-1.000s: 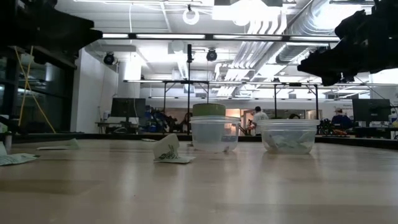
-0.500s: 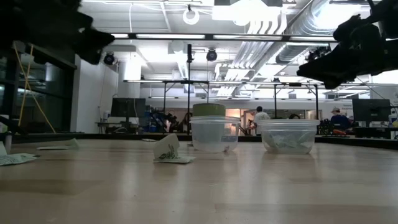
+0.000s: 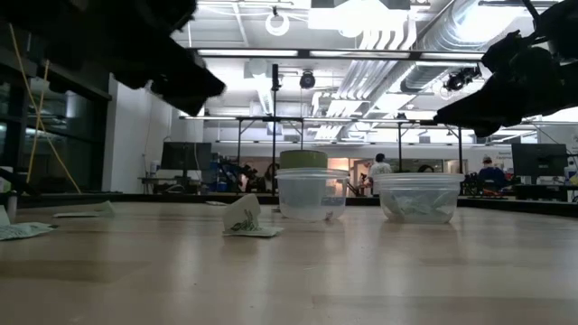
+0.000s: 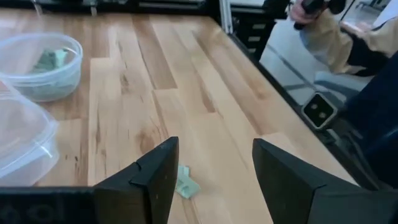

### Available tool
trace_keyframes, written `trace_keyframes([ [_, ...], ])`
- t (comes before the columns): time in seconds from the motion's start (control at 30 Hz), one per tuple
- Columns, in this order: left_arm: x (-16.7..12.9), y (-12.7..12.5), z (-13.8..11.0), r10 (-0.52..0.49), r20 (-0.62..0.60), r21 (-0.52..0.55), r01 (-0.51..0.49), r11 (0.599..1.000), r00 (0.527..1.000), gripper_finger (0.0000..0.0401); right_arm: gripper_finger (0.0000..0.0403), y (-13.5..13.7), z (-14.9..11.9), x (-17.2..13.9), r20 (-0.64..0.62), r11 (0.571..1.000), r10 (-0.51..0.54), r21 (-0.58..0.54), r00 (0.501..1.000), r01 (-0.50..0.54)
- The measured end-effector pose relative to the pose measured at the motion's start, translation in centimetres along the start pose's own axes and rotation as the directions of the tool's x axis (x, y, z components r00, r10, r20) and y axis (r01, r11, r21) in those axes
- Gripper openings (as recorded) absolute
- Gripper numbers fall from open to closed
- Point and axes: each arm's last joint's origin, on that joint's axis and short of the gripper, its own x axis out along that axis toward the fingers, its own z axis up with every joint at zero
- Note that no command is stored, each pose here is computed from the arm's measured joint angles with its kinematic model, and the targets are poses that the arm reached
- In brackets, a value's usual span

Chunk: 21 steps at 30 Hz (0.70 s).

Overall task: Pick and place items into bin
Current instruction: Put the stevia packet into the left transparent bin

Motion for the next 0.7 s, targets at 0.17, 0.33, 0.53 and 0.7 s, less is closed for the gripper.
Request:
trace_keyframes([
  [0.17,2.1,0.3,0.2,0.008,-0.072,-0.033,-0.010,0.999,0.997,0.0248,0.0106,0.0,-0.3,0.0,-0.030,1.000,-0.003,-0.006,1.000,0.003],
  [0.33,3.6,0.6,-0.1,0.013,-0.126,-0.136,-0.030,0.990,0.992,0.0249,0.0106,-0.1,-0.6,0.0,-0.064,1.000,-0.008,-0.014,0.998,0.007],
  [0.53,5.1,0.9,-1.1,0.023,-0.223,-0.230,-0.075,0.970,0.975,0.0248,0.0106,-0.1,-0.7,0.0,-0.076,1.000,-0.009,-0.023,0.997,0.007],
  [0.7,5.9,1.2,-1.5,0.055,-0.240,-0.270,-0.121,0.955,0.969,0.0248,0.0106,-0.1,-0.8,0.0,-0.084,1.000,-0.007,-0.026,0.996,0.005],
])
